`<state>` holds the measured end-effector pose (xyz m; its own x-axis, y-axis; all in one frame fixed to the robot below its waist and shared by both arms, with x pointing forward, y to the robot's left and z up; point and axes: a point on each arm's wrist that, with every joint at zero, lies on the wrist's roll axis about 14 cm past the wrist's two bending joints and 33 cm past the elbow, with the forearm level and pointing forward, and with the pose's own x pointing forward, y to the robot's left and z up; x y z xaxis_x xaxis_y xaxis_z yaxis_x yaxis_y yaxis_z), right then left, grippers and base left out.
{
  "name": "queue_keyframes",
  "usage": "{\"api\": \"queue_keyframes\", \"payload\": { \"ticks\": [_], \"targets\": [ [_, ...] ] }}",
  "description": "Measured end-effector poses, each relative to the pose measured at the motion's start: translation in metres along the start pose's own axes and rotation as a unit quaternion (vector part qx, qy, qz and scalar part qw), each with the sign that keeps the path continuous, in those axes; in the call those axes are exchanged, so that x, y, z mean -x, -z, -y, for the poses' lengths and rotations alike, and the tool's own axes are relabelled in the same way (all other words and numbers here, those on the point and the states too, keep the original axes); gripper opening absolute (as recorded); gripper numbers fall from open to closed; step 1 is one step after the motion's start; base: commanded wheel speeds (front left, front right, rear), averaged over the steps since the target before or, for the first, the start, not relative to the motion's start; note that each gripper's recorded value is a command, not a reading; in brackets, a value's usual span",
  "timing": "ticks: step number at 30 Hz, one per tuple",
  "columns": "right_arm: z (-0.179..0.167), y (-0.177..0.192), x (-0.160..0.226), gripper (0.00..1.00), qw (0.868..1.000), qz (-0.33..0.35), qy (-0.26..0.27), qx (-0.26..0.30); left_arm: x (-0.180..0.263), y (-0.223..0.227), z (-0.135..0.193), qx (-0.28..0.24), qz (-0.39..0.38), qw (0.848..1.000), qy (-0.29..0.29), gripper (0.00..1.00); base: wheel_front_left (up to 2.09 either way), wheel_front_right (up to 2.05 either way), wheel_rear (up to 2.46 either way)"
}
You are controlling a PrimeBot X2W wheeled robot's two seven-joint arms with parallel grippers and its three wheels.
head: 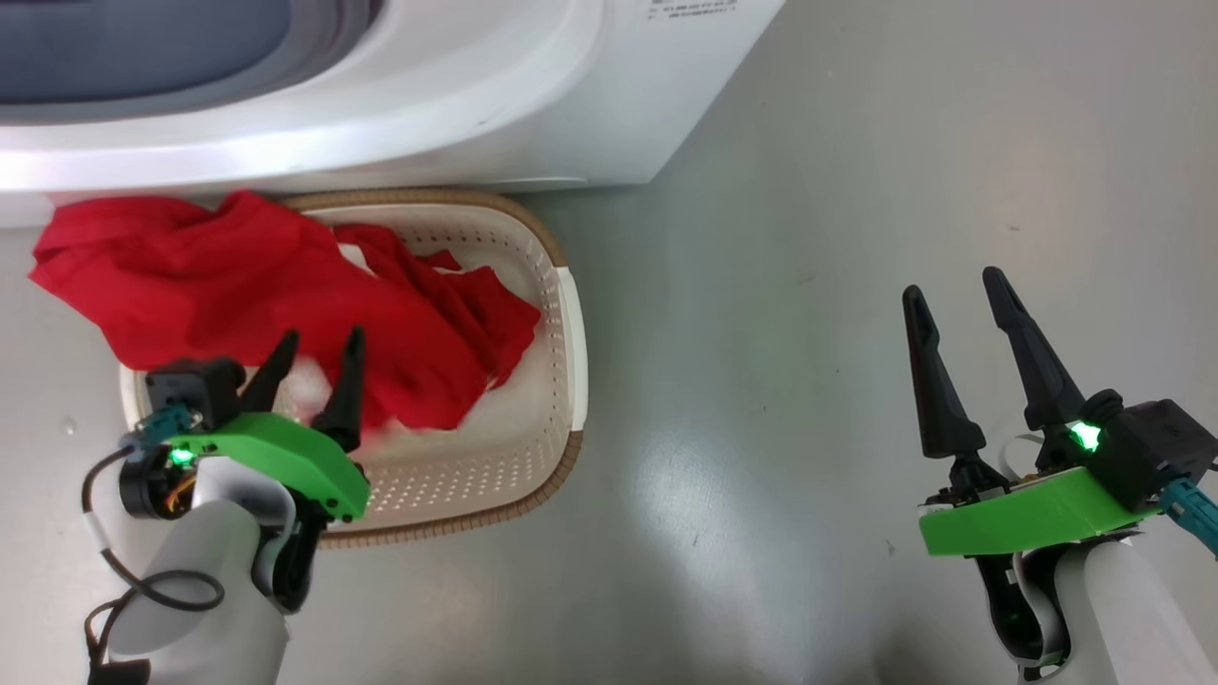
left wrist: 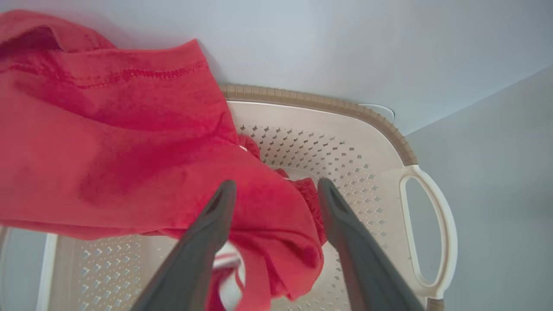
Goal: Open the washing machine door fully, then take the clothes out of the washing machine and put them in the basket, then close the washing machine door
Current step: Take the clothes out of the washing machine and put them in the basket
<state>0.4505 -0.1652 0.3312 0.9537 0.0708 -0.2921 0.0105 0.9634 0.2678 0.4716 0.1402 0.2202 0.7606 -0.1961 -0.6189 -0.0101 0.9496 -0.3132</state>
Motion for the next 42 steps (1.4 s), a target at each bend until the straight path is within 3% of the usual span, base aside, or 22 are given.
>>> {"api": "queue_keyframes", "payload": {
  "ticks": [18, 42],
  "targets": [
    [-0.022, -0.044, 0.026, 1.00, 0.999, 0.046, -0.024, 0.010, 0.065, -0.073, -0.001, -0.009, 0.125, 0.992, -0.016, 1.00, 0.00, 0.00, 0.00],
    [-0.035, -0.085, 0.089, 1.00, 0.994, 0.100, -0.034, 0.014, 0.196, -0.145, 0.018, -0.075, 0.304, 0.950, -0.009, 1.00, 0.00, 0.00, 0.00]
  ]
}}
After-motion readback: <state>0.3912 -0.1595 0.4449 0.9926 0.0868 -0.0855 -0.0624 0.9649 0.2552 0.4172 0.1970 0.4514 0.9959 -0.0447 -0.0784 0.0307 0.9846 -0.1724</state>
